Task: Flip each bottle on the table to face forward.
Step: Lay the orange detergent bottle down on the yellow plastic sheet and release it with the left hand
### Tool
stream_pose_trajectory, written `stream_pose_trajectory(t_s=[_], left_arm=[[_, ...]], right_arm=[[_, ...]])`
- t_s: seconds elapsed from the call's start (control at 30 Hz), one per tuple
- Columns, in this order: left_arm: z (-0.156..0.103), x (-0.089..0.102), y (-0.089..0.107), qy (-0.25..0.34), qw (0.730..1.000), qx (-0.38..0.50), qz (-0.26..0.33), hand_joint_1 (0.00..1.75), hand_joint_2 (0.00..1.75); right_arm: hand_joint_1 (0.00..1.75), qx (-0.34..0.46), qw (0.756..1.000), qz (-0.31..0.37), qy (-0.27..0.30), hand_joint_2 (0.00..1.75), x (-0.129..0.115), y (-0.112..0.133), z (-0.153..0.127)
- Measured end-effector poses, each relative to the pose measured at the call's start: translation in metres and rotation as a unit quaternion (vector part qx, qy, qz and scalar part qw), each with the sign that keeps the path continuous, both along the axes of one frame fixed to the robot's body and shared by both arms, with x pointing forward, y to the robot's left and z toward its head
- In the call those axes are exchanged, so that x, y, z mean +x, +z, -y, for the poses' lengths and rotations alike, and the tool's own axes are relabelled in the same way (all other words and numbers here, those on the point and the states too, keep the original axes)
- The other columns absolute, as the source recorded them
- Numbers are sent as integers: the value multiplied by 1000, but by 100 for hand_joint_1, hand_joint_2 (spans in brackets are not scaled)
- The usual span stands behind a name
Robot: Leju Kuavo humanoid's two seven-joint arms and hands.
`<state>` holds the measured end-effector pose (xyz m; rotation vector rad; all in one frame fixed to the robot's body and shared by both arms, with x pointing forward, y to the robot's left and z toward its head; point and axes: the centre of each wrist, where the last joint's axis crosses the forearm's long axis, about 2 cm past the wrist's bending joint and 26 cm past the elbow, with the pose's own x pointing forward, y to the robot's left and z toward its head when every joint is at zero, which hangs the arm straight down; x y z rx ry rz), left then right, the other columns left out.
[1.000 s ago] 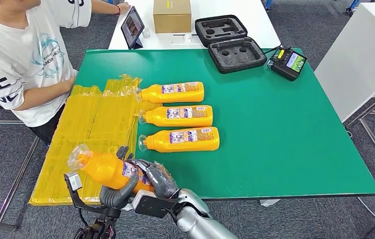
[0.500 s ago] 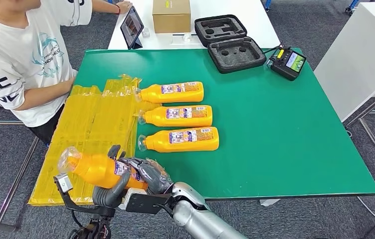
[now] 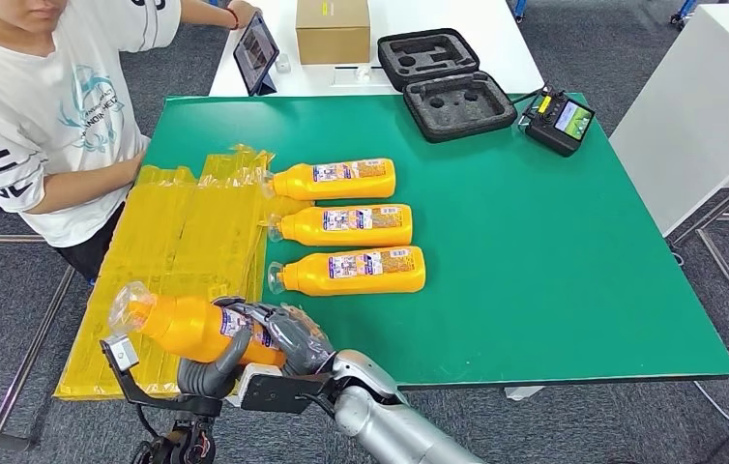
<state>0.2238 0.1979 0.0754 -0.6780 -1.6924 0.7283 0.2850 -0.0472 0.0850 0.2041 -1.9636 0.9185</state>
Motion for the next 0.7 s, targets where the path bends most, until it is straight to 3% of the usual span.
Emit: stream_pose_trajectory(t_s=[0.13,0.17,0.23,0.3,0.37,0.5,0.7], left_arm=[[0,0,0,0,1000,0,1,175,175],[0,1,0,0,1000,0,1,175,175],[0,1,1,1,1000,-1,2,171,175],[0,2,1,2,1000,0,3,162,175],[0,5,3,7,1000,4,6,150,175],[1,10,7,27,999,36,11,134,175],[9,17,21,63,993,89,47,139,175]], right_arm=[[175,0,1000,1,0,175,0,1,0],[165,0,1000,1,0,175,1,1,-1],[78,-3,1000,1,0,175,1,2,-1],[0,-8,1000,2,-1,87,1,2,-2],[0,-12,1000,1,-2,0,-1,2,-3],[0,10,1000,13,-24,0,-5,1,-2],[0,69,990,75,-94,0,-13,15,7]])
